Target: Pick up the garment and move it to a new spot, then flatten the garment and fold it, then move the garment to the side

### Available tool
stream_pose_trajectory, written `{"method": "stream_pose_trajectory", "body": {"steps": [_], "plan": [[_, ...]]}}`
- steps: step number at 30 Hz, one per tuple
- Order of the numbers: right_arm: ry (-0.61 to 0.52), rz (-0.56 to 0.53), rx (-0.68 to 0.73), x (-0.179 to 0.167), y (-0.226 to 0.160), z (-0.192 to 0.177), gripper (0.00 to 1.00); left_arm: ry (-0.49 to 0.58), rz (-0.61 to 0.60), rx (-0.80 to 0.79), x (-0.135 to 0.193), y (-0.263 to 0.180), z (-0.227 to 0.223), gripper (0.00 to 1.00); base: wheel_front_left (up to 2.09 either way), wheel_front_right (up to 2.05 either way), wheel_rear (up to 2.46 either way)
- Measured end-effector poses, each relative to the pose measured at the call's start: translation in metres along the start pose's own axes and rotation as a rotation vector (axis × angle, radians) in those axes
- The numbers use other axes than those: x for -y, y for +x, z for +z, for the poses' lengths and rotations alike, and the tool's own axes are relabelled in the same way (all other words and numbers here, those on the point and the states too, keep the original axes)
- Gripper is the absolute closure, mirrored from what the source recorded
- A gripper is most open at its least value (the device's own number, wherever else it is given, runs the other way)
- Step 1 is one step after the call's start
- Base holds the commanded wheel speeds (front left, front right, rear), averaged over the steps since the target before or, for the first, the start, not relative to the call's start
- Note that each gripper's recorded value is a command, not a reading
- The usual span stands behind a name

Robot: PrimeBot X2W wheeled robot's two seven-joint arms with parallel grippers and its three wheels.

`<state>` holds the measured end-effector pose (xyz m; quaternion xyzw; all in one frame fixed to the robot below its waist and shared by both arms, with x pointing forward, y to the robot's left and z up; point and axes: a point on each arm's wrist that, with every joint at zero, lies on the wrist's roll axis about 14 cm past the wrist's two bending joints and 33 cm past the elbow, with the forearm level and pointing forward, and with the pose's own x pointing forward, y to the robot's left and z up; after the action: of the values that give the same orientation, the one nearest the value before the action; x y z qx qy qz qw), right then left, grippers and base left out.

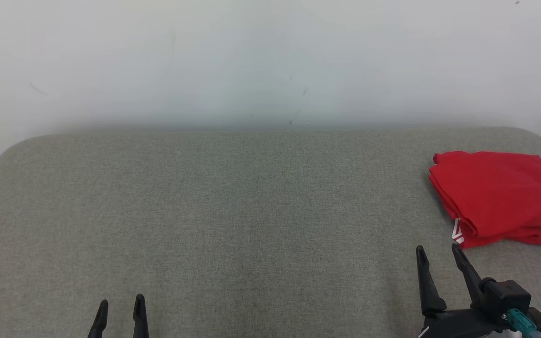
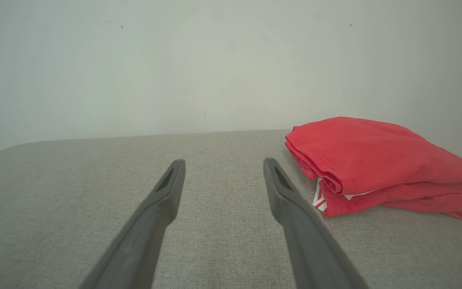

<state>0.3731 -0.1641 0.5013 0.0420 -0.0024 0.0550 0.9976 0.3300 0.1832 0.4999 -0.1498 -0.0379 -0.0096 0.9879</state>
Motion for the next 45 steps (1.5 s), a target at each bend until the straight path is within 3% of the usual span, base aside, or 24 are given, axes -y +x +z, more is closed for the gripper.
{"method": "stream_pose_trajectory", "body": {"steps": [23, 24, 30, 45], "plan": [[0.024, 0.017, -0.026, -0.006, 0.004, -0.01, 0.0, 0.016, 0.003, 0.005, -0.002, 0.0, 0.002, 0.0, 0.0, 0.0, 0.0], [0.025, 0.019, -0.026, -0.007, 0.004, -0.01, 1.0, 0.015, 0.002, 0.006, -0.002, 0.0, 0.003, 1.0, 0.0, 0.0, 0.0], [0.04, 0.004, -0.111, -0.004, -0.007, -0.036, 1.0, 0.008, 0.02, -0.048, -0.006, -0.005, -0.014, 1.0, 0.0, 0.0, 0.0], [0.317, -0.074, -0.103, 0.01, -0.007, -0.034, 1.0, -0.237, 0.077, -0.077, -0.014, 0.003, -0.02, 1.0, 0.0, 0.0, 0.0]]}}
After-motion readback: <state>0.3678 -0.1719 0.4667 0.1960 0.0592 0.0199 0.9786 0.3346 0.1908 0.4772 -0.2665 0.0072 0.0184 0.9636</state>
